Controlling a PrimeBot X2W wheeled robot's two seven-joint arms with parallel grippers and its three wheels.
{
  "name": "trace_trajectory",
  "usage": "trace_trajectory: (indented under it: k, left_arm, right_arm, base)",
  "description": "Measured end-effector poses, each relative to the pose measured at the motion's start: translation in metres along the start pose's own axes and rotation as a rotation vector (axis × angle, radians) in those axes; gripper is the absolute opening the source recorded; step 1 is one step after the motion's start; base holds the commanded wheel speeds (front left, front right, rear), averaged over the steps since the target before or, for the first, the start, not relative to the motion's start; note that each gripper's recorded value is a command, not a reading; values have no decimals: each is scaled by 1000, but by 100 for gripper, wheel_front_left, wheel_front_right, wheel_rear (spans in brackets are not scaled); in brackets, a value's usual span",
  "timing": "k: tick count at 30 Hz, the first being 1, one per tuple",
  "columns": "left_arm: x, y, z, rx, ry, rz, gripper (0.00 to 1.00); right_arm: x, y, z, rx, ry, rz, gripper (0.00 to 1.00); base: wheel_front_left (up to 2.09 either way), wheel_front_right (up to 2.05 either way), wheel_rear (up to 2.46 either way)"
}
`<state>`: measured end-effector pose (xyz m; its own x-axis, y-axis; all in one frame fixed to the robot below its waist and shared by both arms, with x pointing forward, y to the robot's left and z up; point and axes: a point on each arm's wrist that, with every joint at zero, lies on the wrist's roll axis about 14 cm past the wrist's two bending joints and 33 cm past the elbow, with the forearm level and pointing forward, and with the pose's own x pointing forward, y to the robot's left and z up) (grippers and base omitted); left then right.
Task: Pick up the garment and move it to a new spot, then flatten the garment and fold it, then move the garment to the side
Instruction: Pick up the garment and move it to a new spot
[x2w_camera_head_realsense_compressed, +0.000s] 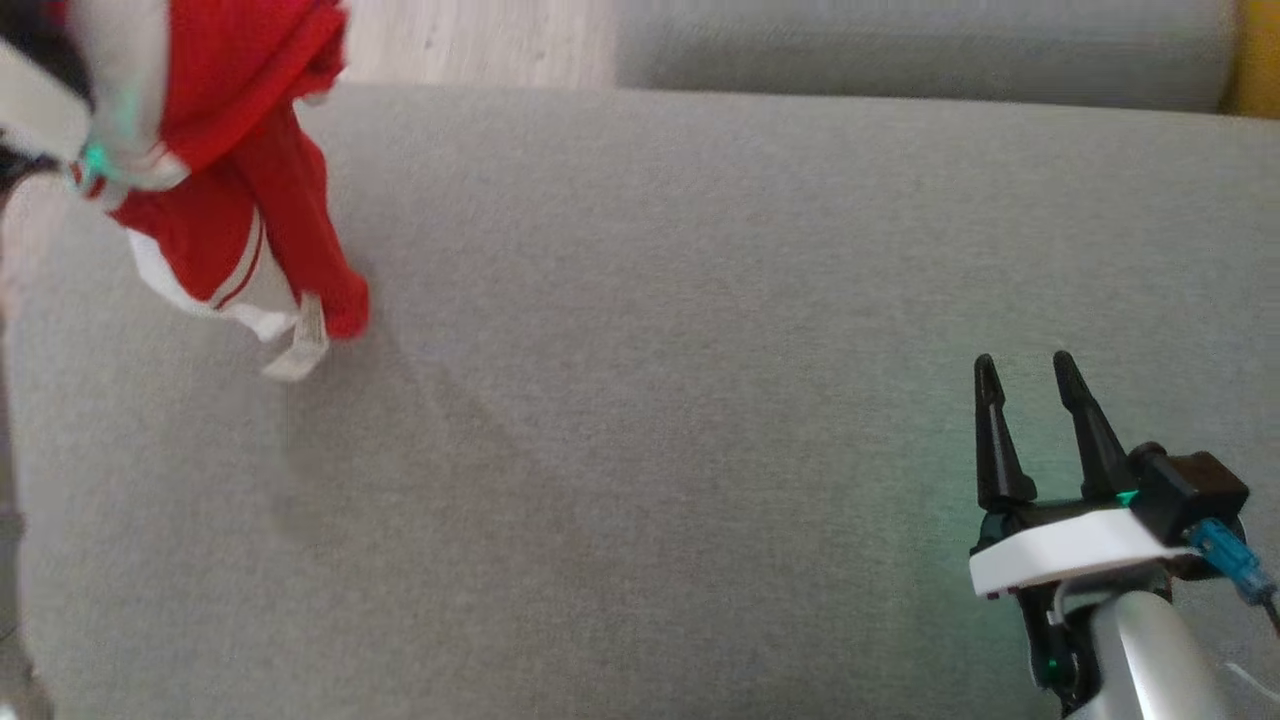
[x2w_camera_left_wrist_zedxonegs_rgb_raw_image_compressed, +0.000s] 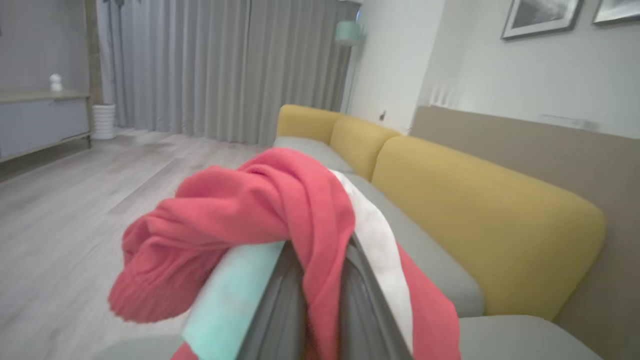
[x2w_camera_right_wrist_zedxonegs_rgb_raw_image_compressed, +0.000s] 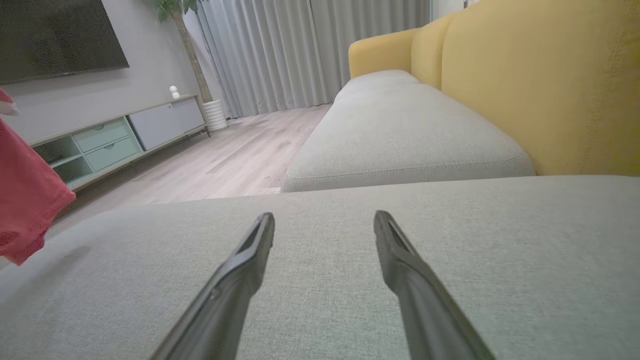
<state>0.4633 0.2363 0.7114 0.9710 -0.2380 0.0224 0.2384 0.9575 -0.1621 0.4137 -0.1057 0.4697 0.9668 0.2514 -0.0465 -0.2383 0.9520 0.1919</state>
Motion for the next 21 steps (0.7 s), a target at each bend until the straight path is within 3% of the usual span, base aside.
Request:
trace_trajectory:
  k: [7, 16, 21]
  left_arm:
    - [26, -105, 27, -24, -90, -286, 0]
    - [50, -209, -7, -106, -13, -562, 0]
    - [59, -252, -48, -137, 90, -664, 0]
  right_arm:
    - [-20, -21, 16, -13, -41, -71, 100]
    - [-51, -53, 28, -23, -71, -184, 100]
    - [-73, -73, 26, -23, -65, -260, 100]
  base:
    - [0, 0, 0]
    - [0, 0, 0]
    - [0, 0, 0]
